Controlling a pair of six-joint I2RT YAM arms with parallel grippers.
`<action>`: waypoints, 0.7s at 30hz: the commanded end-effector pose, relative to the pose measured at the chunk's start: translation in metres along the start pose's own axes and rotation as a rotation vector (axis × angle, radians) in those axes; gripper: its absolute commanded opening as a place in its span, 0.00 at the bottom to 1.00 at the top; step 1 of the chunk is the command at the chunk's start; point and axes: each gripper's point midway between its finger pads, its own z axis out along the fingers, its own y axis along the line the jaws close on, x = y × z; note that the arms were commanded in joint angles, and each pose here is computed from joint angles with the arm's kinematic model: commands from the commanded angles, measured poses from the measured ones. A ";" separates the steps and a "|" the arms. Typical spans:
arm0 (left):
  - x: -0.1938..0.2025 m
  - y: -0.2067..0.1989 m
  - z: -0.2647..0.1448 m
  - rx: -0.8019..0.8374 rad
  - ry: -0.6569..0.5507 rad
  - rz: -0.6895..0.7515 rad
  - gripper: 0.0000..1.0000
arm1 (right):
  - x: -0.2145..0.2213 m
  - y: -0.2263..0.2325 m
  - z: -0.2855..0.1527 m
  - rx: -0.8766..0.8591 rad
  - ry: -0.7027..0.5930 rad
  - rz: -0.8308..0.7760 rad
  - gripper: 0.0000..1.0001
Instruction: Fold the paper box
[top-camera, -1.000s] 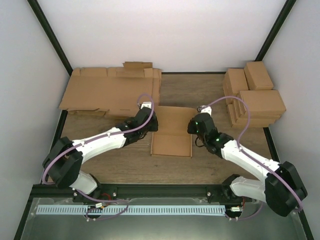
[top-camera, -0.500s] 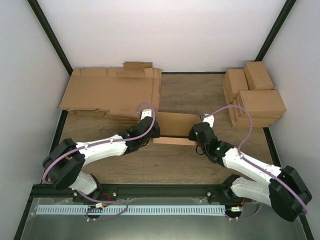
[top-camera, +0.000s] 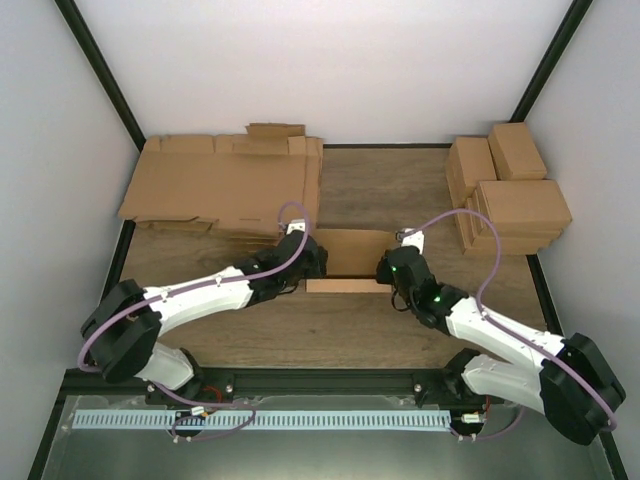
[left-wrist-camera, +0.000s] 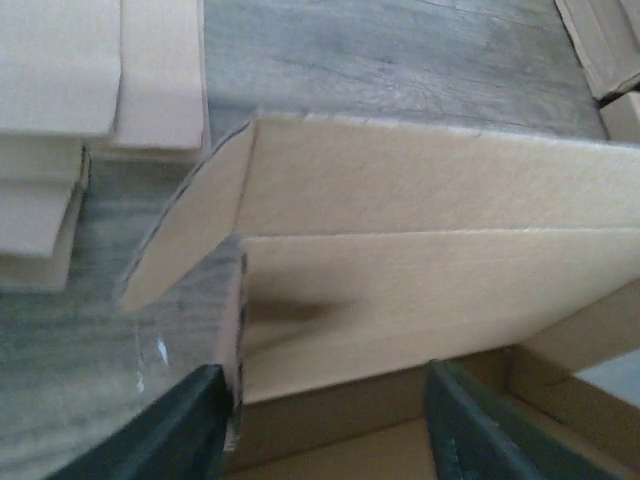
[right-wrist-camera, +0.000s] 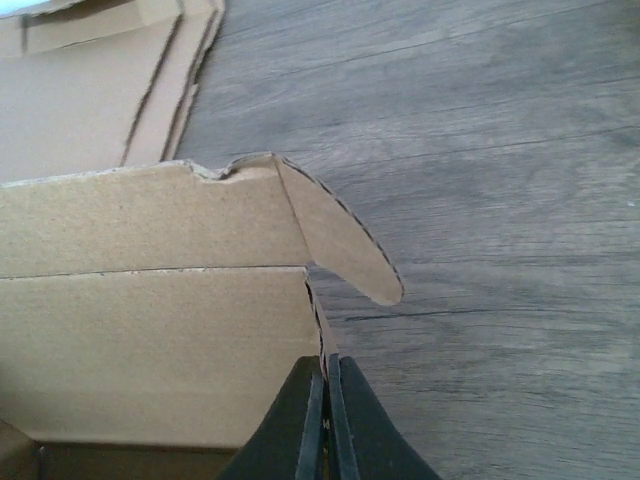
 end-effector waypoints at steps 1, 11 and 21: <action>0.002 -0.015 -0.030 0.054 0.075 0.036 0.69 | 0.006 0.020 -0.006 -0.120 0.002 -0.080 0.01; -0.027 -0.011 -0.099 0.030 0.135 0.282 0.95 | 0.011 0.039 -0.015 -0.272 -0.042 -0.201 0.01; -0.020 -0.053 -0.096 0.258 0.236 0.681 0.86 | 0.017 0.056 -0.022 -0.389 -0.045 -0.275 0.01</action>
